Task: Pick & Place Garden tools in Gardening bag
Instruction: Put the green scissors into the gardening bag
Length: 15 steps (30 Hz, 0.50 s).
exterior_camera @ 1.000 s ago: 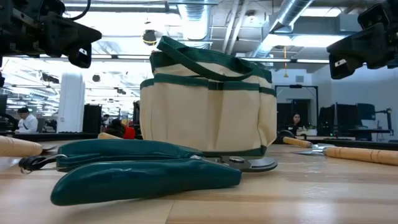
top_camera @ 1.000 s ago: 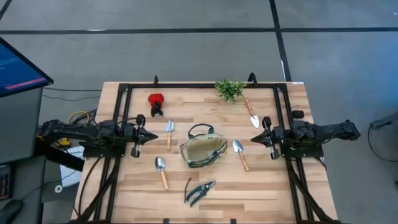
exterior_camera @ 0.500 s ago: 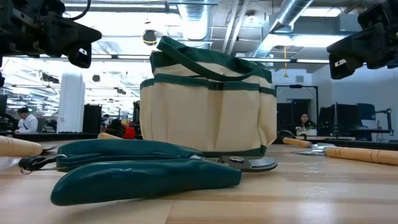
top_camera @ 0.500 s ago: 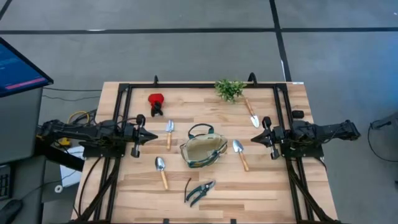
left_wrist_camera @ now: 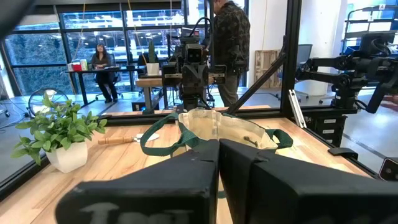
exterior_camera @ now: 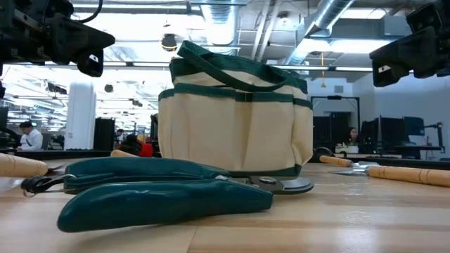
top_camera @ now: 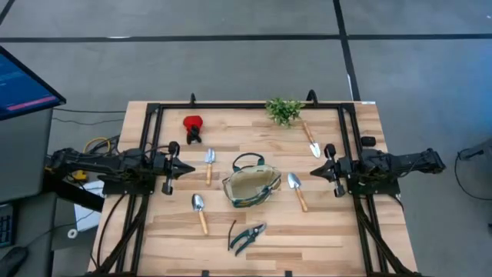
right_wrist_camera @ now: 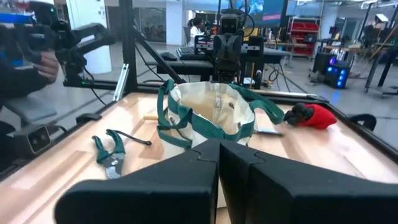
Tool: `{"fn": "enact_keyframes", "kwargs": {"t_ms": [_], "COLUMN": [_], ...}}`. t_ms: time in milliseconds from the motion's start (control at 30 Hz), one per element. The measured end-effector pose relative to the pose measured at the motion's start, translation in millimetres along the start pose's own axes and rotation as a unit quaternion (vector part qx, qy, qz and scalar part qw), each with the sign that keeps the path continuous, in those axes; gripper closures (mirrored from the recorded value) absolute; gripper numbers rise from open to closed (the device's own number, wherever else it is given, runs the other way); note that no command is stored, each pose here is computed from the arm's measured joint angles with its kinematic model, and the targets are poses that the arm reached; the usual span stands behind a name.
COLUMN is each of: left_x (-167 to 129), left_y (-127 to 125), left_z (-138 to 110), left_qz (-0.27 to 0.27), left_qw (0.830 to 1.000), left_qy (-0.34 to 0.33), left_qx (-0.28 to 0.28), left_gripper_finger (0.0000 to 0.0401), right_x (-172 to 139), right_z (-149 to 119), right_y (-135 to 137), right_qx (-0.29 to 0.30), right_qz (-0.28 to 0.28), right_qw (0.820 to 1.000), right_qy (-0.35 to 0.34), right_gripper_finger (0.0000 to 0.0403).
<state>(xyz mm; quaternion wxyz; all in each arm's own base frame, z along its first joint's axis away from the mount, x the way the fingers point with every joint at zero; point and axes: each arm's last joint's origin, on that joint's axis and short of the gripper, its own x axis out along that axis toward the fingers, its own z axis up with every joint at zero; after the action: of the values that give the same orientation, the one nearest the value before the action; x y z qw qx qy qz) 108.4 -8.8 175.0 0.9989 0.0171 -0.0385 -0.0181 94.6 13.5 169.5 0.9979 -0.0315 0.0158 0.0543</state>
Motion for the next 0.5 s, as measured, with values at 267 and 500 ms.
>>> {"fn": "enact_keyframes", "kwargs": {"t_ms": [267,500], "left_x": [0.0,0.0], "left_y": [0.0,0.0], "left_z": [0.0,0.3], "left_qz": [0.0,0.0], "left_qw": [1.0,1.0], "left_qy": [0.0,-0.001], "left_qx": [0.0,-0.001], "left_gripper_finger": [0.04,0.04], "right_x": [0.2,0.2], "right_z": [0.6,1.0], "right_y": [-0.2,-0.3], "right_qx": [-0.001,-0.001], "right_qz": [-0.003,-0.003], "right_qw": [1.0,1.0], "right_qy": [-0.006,-0.009], "right_gripper_finger": [0.0403,0.0403]}}
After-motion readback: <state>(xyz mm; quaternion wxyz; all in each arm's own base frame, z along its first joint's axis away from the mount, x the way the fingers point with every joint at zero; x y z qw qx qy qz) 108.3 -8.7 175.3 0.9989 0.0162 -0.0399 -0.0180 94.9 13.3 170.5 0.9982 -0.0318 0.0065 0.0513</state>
